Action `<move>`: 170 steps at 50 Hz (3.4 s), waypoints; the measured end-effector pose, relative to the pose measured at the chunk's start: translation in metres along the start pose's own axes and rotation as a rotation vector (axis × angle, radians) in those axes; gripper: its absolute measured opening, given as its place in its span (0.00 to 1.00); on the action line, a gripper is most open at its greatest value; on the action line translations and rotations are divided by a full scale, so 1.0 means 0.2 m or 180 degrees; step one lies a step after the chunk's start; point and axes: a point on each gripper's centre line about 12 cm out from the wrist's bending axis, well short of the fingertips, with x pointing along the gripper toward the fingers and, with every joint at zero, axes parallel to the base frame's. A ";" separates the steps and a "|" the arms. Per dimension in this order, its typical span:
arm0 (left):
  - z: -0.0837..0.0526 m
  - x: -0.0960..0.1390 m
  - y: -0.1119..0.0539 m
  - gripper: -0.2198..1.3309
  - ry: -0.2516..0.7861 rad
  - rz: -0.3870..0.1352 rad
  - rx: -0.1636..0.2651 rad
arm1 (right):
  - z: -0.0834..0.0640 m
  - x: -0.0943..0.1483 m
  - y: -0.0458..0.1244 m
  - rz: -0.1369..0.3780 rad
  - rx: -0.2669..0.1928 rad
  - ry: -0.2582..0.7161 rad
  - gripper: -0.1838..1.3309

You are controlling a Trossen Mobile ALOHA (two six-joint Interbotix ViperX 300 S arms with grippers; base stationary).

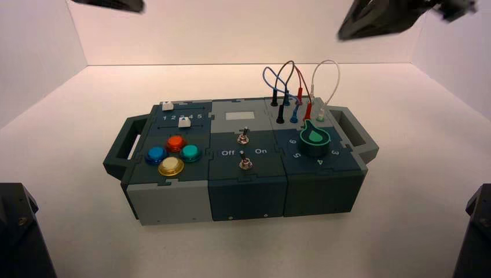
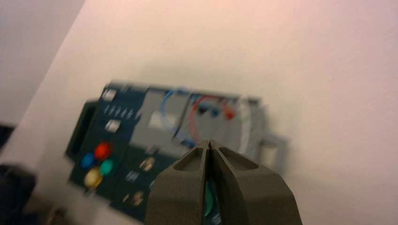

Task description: Pull the blue wire.

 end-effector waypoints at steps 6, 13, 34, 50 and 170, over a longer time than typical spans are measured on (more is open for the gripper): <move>-0.03 0.03 -0.04 0.04 0.0165 -0.0090 0.0077 | -0.07 0.05 0.05 0.0116 0.0014 0.0316 0.04; -0.05 0.07 -0.05 0.04 0.0281 -0.0085 0.0088 | -0.14 0.11 0.05 0.0075 0.0113 0.0684 0.57; -0.07 0.11 -0.04 0.04 0.0413 -0.0050 0.0088 | -0.21 0.22 0.05 -0.0006 0.0126 0.1083 0.72; -0.08 0.11 -0.05 0.04 0.0419 -0.0052 0.0092 | -0.18 0.32 0.06 -0.0060 0.0121 0.1174 0.68; 0.00 0.09 -0.07 0.04 0.0367 -0.0070 0.0148 | -0.01 0.51 0.03 -0.0223 0.0013 0.0840 0.12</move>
